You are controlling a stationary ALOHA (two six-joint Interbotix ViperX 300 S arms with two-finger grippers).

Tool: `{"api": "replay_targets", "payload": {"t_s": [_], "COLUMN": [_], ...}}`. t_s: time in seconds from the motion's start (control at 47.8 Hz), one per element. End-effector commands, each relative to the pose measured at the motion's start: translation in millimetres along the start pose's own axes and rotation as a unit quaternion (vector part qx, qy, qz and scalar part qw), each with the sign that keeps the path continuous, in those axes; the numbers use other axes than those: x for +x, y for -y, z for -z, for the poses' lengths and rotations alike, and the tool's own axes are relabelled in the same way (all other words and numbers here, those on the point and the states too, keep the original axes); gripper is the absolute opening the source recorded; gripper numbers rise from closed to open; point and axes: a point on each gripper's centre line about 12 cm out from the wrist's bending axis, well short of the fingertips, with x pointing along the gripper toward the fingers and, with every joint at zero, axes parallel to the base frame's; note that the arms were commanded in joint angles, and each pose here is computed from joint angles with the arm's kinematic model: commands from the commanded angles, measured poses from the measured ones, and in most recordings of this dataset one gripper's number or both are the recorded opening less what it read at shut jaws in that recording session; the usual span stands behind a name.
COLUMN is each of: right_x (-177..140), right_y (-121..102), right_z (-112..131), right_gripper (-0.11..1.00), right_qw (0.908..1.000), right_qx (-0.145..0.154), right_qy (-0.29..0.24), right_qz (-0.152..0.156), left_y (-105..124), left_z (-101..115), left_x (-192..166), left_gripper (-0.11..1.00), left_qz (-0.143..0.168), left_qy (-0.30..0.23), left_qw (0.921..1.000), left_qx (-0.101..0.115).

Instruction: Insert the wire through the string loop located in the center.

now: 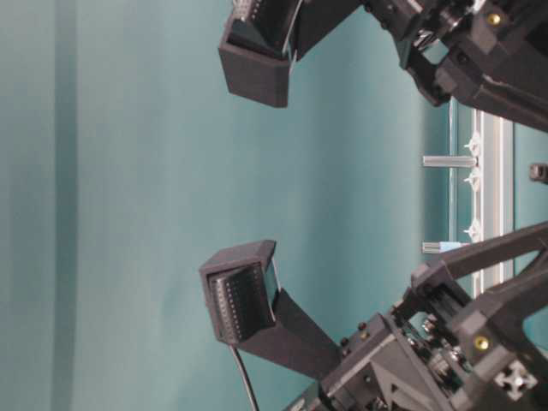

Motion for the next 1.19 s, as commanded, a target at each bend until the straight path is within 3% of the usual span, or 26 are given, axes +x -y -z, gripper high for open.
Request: {"api": "replay_targets", "payload": {"t_s": [0.0, 0.502, 0.585, 0.774, 1.171], "right_x": [-1.5, -1.9, -1.4, -1.4, -1.6], "right_y": [-2.3, -2.4, -2.4, -2.4, -2.1], "right_z": [-12.5, -12.9, -13.1, -12.9, -11.5], "right_gripper": [0.07, 0.07, 0.07, 0.07, 0.07], "right_qw": [0.9998, 0.9998, 0.9998, 0.9998, 0.9998], "right_qx": [-0.001, -0.001, -0.001, -0.001, -0.001], "right_qy": [0.02, 0.02, 0.02, 0.02, 0.017], "right_qz": [-0.004, -0.004, -0.004, -0.004, -0.003], "left_y": [-1.1, -1.5, -1.5, -0.8, -0.7], "left_z": [-8.6, -1.5, -1.7, -4.3, -5.7], "left_x": [-2.5, 7.6, 5.8, 5.0, 4.7], "left_gripper": [0.82, 0.8, 0.69, 0.17, 0.16], "left_qz": [-0.001, -0.002, -0.002, -0.001, -0.001], "left_qy": [0.018, 0.015, 0.016, 0.019, 0.02], "left_qw": [0.9998, 0.9999, 0.9999, 0.9998, 0.9998], "left_qx": [0.002, 0.001, 0.001, 0.0, 0.0]}}
